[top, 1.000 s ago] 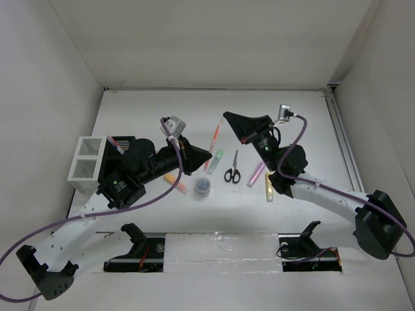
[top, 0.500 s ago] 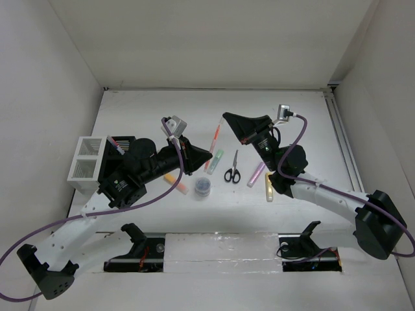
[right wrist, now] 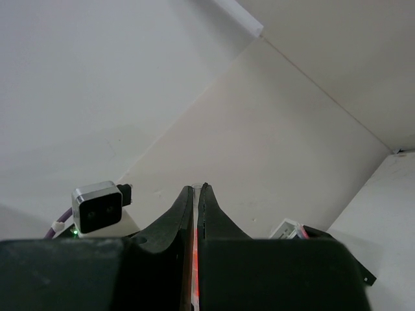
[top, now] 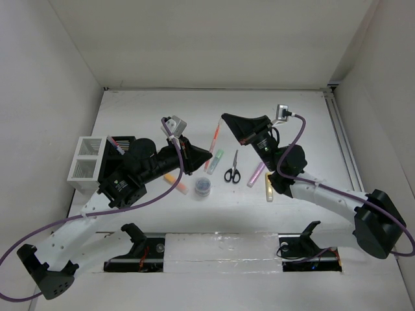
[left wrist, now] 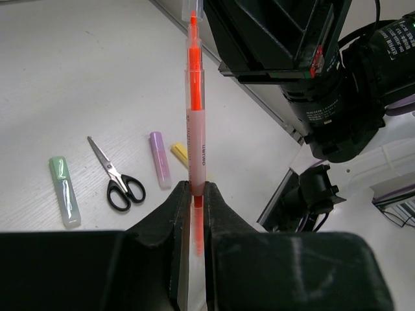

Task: Sort the stationery into containers
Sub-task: Cap the pen

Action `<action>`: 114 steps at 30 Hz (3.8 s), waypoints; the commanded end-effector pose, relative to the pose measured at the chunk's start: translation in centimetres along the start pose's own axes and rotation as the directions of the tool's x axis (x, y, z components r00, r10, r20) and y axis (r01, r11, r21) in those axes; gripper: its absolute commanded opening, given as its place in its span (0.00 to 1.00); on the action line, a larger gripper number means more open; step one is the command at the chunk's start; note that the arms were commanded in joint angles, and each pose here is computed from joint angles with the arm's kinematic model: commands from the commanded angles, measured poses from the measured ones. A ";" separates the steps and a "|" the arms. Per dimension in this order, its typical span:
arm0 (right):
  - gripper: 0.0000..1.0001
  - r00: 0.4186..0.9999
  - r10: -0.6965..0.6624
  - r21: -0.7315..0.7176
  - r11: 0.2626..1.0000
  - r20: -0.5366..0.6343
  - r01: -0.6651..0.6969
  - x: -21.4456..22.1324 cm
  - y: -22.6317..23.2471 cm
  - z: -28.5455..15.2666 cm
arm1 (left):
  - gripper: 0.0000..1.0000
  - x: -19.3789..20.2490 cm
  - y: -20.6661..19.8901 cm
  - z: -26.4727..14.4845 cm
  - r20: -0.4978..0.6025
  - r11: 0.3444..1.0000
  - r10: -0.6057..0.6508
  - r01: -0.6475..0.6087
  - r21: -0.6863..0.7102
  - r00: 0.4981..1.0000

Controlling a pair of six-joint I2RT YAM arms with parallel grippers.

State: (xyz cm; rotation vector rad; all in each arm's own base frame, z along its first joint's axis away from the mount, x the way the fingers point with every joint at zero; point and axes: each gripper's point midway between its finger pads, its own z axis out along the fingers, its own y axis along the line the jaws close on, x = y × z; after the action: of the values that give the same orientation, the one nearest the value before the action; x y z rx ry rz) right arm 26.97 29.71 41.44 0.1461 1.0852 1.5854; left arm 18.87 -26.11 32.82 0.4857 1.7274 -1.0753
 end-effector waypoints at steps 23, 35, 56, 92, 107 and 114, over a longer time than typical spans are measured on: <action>0.00 0.960 -0.098 -0.057 0.995 -0.261 0.086 5.4 0.3 -1.0 | 0.00 -3.3 0.3 -1.8 0.057 0.991 0.107 -0.102 -0.085 0.993; 0.00 0.938 0.058 -0.147 0.983 -0.341 -0.114 7.3 2.2 -1.9 | 0.00 -5.4 -0.4 -2.5 0.129 0.984 0.169 -0.160 -0.079 0.977; 0.00 0.837 -0.030 -0.026 0.999 -0.546 0.019 12.2 -1.8 -3.7 | 0.00 -6.7 -0.2 -3.0 0.137 0.963 0.258 -0.244 -0.114 0.956; 0.05 0.794 -0.102 -0.129 0.991 -0.600 0.030 12.2 0.5 -3.7 | 0.00 -5.7 0.5 -3.3 0.129 0.960 0.267 -0.251 -0.126 0.955; 0.83 0.886 -0.035 -0.176 0.983 -0.463 -0.053 6.6 0.8 -1.8 | 0.00 -6.0 3.2 -3.7 0.147 0.942 0.237 -0.190 -0.278 0.960; 0.88 0.893 -0.128 -0.116 0.990 -0.431 0.085 4.3 -1.7 -2.5 | 0.00 -8.3 11.6 -7.2 0.258 0.678 0.197 0.059 -0.733 0.946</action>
State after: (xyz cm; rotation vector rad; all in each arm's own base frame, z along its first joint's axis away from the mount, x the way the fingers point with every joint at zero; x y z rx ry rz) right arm 25.93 32.83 35.47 -0.2977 1.4053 1.6598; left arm 24.40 -17.85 34.24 0.2057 1.7055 -0.5162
